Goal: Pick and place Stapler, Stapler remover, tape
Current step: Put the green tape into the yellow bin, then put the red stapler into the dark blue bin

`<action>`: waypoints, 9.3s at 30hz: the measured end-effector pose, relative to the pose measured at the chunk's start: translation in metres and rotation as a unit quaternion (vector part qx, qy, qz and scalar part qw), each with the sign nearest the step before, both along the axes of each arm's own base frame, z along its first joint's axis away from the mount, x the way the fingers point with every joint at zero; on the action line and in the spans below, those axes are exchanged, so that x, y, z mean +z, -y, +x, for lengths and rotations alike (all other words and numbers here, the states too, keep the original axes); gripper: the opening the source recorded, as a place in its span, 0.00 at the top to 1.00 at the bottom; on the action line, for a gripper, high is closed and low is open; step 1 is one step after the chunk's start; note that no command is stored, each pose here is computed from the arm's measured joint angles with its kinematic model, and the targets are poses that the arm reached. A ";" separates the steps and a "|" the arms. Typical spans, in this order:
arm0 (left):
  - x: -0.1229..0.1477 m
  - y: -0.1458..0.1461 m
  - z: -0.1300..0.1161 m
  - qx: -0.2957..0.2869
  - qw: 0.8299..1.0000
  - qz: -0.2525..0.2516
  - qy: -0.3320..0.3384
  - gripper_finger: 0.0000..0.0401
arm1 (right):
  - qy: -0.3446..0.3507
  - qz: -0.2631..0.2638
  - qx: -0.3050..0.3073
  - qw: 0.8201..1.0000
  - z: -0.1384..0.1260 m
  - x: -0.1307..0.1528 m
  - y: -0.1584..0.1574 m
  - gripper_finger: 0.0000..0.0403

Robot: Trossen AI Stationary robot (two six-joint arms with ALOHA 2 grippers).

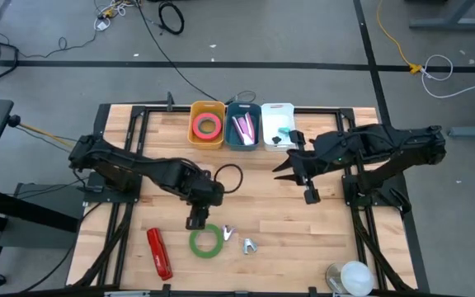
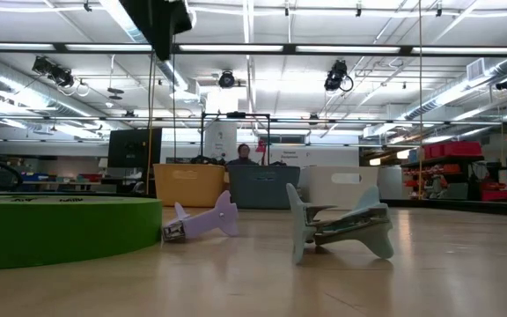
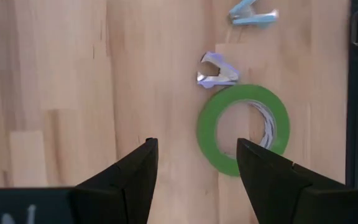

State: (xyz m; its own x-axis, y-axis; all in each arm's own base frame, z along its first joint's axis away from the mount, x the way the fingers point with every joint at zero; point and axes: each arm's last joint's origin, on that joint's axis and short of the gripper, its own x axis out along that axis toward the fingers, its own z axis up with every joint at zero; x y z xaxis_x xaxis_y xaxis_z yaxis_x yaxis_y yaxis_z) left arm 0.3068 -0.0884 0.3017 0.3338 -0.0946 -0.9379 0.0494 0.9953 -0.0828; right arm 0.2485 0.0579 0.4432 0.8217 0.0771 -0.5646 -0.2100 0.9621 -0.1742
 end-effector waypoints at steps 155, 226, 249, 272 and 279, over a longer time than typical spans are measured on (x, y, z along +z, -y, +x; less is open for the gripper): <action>-0.018 -0.338 -0.021 0.408 0.903 0.089 -0.098 0.74 | 0.069 0.014 -0.191 0.979 -0.075 0.028 0.009 0.80; -0.065 -0.372 -0.022 0.455 0.880 0.095 -0.093 0.62 | 0.053 -0.004 -0.226 0.973 -0.050 0.019 0.015 0.80; -0.034 -0.354 0.002 0.419 0.904 0.066 -0.051 0.52 | 0.044 -0.026 -0.215 0.975 -0.051 0.018 0.015 0.80; 0.029 -0.217 0.054 0.282 0.958 0.039 0.043 0.51 | 0.031 0.017 -0.230 0.972 -0.075 0.022 0.029 0.80; 0.036 -0.155 0.065 0.225 0.972 0.027 0.055 0.51 | 0.016 0.017 -0.224 0.974 -0.077 0.020 0.029 0.80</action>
